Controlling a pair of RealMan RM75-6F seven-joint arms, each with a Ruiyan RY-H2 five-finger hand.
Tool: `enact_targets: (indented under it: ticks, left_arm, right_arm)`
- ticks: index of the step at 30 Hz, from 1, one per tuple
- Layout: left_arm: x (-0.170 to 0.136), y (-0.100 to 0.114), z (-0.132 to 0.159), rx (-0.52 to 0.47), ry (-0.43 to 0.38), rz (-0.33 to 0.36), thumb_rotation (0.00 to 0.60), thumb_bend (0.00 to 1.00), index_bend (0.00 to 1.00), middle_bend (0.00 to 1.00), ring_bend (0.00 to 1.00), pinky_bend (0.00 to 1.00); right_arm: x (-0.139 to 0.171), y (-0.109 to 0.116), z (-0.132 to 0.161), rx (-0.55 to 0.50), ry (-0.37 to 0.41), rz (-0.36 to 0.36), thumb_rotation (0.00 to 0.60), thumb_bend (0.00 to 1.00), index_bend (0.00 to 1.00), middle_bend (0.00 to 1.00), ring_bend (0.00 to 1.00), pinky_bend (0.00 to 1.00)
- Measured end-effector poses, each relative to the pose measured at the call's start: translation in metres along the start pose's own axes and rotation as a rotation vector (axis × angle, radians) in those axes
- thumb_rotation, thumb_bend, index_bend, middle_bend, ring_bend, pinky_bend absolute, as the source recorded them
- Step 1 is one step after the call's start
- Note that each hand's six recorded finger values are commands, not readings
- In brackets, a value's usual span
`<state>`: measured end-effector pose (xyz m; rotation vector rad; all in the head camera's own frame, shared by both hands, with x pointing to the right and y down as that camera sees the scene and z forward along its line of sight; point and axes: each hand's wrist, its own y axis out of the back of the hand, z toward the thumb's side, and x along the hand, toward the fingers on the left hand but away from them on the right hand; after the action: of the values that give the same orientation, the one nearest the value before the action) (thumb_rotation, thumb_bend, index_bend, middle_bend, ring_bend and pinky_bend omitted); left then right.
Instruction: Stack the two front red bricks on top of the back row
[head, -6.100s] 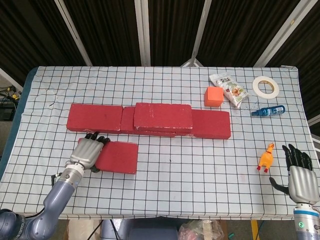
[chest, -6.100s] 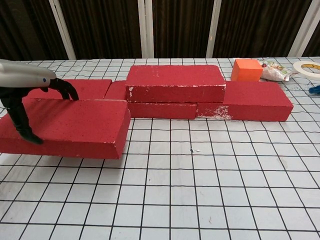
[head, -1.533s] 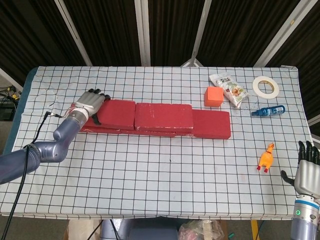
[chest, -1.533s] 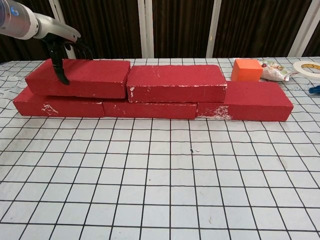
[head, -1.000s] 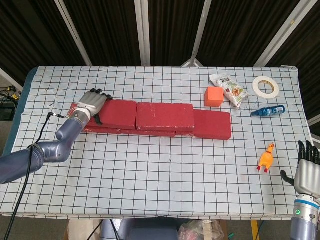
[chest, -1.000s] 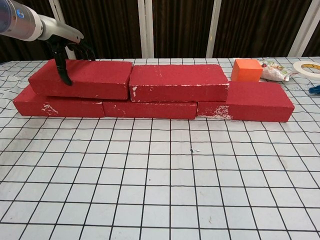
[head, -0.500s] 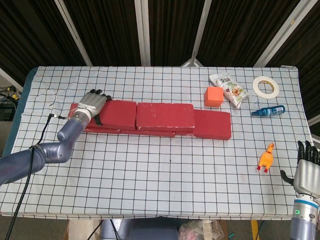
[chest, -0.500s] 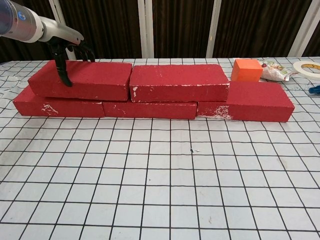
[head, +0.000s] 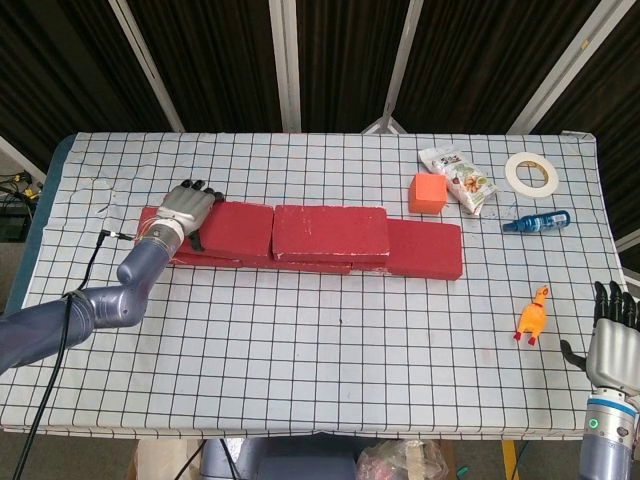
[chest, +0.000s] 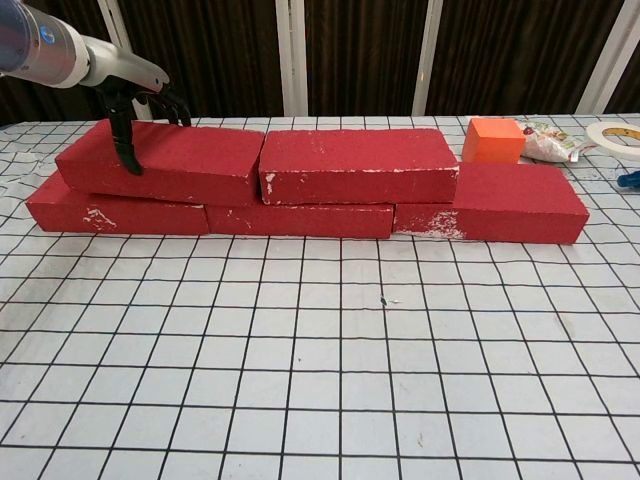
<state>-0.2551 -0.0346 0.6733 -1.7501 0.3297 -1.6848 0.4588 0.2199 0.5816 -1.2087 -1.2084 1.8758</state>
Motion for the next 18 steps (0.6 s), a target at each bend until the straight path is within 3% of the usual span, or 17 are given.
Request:
enact_targets:
  ticks: [18]
  left_arm:
    - [0.0004, -0.0036, 0.0054, -0.025, 0.01, -0.01, 0.6, 0.0, 0.17, 0.14, 0.01, 0.06]
  right_arm:
    - [-0.0003, -0.0001, 0.0002, -0.002, 0.0, 0.001, 0.6, 0.24, 0.0, 0.0, 0.0, 0.0]
